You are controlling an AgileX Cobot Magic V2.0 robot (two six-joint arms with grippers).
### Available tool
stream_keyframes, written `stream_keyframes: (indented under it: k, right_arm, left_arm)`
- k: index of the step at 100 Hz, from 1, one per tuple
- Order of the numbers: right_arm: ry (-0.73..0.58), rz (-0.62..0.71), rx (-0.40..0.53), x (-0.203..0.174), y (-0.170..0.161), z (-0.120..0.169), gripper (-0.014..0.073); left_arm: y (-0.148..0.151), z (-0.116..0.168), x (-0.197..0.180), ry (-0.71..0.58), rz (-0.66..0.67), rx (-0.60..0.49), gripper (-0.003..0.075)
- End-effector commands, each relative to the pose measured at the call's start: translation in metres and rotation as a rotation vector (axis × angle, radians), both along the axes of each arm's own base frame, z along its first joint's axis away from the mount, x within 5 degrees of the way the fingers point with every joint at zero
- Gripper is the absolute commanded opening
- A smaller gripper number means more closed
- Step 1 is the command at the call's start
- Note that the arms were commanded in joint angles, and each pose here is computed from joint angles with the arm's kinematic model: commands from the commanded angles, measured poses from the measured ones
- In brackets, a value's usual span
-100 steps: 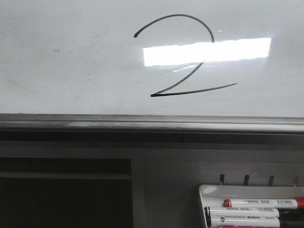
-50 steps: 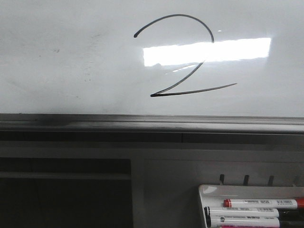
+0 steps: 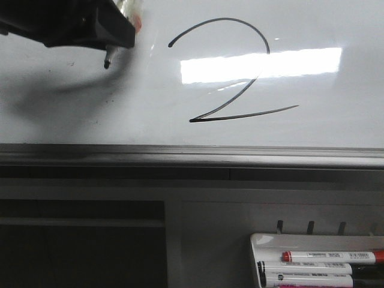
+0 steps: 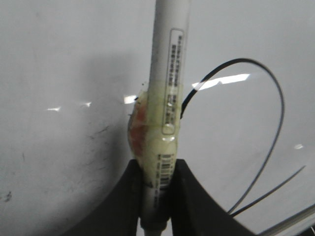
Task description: Write number 2 on whiteboard
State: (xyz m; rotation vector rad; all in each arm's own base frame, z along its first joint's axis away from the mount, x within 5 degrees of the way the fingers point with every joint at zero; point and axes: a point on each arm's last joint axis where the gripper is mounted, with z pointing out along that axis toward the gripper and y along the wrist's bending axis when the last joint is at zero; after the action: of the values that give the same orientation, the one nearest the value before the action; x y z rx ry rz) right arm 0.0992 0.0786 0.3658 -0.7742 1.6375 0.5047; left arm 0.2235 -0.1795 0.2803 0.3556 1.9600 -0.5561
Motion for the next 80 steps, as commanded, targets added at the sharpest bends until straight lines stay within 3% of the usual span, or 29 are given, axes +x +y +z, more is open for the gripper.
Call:
stream_keyframes:
  k: [1, 29, 58, 80]
  right_arm:
    - [-0.033, -0.034, 0.075, 0.001, -0.002, 0.013, -0.0071]
    - [-0.014, -0.012, 0.073, -0.001, -0.001, 0.012, -0.0071]
    - [-0.013, -0.011, 0.073, -0.001, 0.0, 0.012, -0.0071]
    - [-0.006, -0.002, 0.07, -0.002, 0.0, 0.011, -0.0071]
  left_arm:
    - [0.002, 0.01, 0.009, -0.048, 0.091, -0.06, -0.002]
    - [0.008, -0.004, 0.022, 0.02, 0.119, -0.039, -0.0019]
    - [0.003, 0.017, 0.03, 0.013, 0.063, -0.064, -0.0006]
    - [0.0, 0.003, 0.036, 0.062, 0.073, -0.047, -0.0006]
